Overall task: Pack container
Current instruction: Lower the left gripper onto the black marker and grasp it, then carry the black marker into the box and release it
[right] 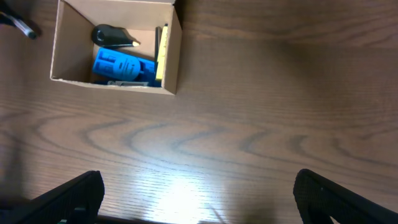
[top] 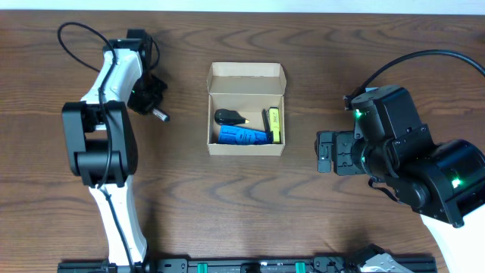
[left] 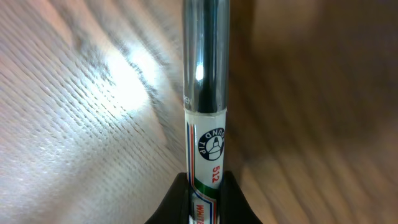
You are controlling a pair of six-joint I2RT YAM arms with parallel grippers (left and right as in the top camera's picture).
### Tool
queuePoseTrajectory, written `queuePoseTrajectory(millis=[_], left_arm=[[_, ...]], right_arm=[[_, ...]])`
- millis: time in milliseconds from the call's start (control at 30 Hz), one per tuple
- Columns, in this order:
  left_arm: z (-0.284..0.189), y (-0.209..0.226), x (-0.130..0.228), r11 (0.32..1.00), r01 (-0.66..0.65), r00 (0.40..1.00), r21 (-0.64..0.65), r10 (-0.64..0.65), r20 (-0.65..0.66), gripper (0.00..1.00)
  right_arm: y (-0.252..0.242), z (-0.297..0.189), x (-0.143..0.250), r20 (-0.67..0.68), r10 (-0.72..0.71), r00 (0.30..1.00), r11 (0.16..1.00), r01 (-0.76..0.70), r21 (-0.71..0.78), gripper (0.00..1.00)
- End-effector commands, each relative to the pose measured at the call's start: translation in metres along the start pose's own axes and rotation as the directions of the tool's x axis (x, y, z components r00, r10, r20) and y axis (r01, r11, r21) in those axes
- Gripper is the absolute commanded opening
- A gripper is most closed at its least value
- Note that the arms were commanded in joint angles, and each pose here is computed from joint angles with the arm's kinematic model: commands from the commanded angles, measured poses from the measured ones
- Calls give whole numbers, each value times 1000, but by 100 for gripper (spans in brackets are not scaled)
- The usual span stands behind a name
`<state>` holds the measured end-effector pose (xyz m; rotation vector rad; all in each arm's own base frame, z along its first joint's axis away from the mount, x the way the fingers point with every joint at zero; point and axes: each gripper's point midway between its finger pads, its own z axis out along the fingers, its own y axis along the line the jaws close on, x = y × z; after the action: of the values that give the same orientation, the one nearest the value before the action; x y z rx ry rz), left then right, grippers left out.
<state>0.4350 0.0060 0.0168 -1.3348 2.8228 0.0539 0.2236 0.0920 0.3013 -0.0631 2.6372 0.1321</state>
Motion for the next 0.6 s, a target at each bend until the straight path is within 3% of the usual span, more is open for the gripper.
queuePoseTrajectory(millis=[0,100,167,267,300,367,467,567], left_arm=[[-70,-22,-7,955,-278,951,100,258,173,5],[-113,-47,6,809,-577,793,108,524,312,6],[-138,-65,32,613,-786,591,79,709,385,6],[-164,-87,87,205,-979,184,1,877,444,6],[-169,-91,109,47,-998,28,-30,895,446,6],[-170,-96,140,-174,-980,-197,-93,882,427,6],[-164,-98,183,-452,-879,-475,-152,801,365,6],[-154,-94,211,-647,-743,-665,-170,684,300,6]], right_arm=[[-1,-3,-1,9,-9,1000,1000,9,0,99],[-1,-3,-1,9,-9,1000,1000,9,0,99],[-1,-3,-1,9,-9,1000,1000,9,0,99],[-1,-3,-1,9,-9,1000,1000,9,0,99],[-1,-3,-1,9,-9,1000,1000,9,0,99],[-1,-3,-1,9,-9,1000,1000,9,0,99],[-1,-3,-1,9,-9,1000,1000,9,0,99],[-1,-3,-1,9,-9,1000,1000,9,0,99]])
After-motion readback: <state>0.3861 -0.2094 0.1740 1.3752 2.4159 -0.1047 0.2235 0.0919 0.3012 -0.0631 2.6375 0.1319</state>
